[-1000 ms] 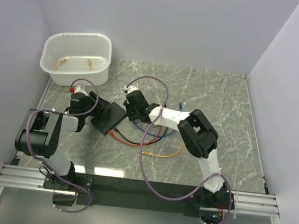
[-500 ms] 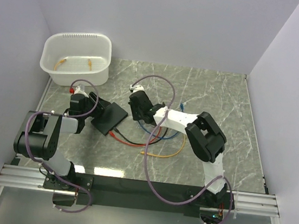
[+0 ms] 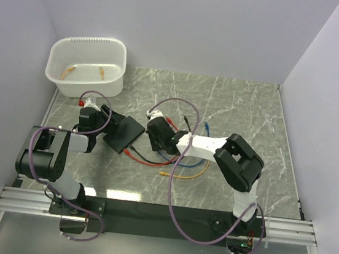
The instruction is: Insert the plug into the switch port
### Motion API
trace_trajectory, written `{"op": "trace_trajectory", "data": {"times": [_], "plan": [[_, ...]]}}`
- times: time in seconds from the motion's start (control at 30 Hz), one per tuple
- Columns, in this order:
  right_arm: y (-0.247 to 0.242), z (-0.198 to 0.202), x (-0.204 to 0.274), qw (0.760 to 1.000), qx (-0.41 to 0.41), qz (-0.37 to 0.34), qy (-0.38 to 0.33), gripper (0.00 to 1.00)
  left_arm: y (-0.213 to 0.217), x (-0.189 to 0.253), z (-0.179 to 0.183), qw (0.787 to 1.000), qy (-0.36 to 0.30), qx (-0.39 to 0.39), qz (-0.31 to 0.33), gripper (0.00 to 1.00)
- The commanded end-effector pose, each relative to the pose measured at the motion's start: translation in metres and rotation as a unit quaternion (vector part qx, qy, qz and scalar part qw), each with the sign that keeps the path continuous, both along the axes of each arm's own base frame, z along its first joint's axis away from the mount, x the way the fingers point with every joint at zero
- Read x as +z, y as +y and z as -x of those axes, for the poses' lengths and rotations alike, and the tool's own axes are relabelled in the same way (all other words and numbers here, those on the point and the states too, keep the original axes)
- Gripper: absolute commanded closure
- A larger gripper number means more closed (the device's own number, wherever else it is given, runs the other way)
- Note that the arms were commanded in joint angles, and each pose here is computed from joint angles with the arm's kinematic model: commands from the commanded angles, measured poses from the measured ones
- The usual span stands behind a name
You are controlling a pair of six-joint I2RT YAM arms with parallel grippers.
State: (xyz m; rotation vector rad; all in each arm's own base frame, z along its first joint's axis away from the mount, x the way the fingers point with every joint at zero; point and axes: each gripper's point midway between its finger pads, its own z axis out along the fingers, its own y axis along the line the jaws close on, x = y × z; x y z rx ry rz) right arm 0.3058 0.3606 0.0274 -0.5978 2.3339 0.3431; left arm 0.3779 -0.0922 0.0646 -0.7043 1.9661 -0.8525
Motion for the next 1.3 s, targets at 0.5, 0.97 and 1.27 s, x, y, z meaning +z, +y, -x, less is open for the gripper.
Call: {"op": "trace_trajectory", "data": {"times": [0.5, 0.97, 1.27], "plan": [[0.065, 0.016, 0.028, 0.995, 0.071, -0.059, -0.026, 1.0, 0.009, 0.0, -0.002, 1.0, 0.002, 0.021, -0.024, 0.44], [0.075, 0.016, 0.02, 0.995, 0.081, -0.047, -0.02, 1.0, 0.011, -0.011, -0.002, 0.999, 0.024, 0.024, -0.028, 0.45], [0.078, 0.02, 0.014, 0.995, 0.087, -0.039, -0.014, 1.0, 0.009, -0.015, -0.002, 0.999, 0.028, 0.02, -0.024, 0.46]]}}
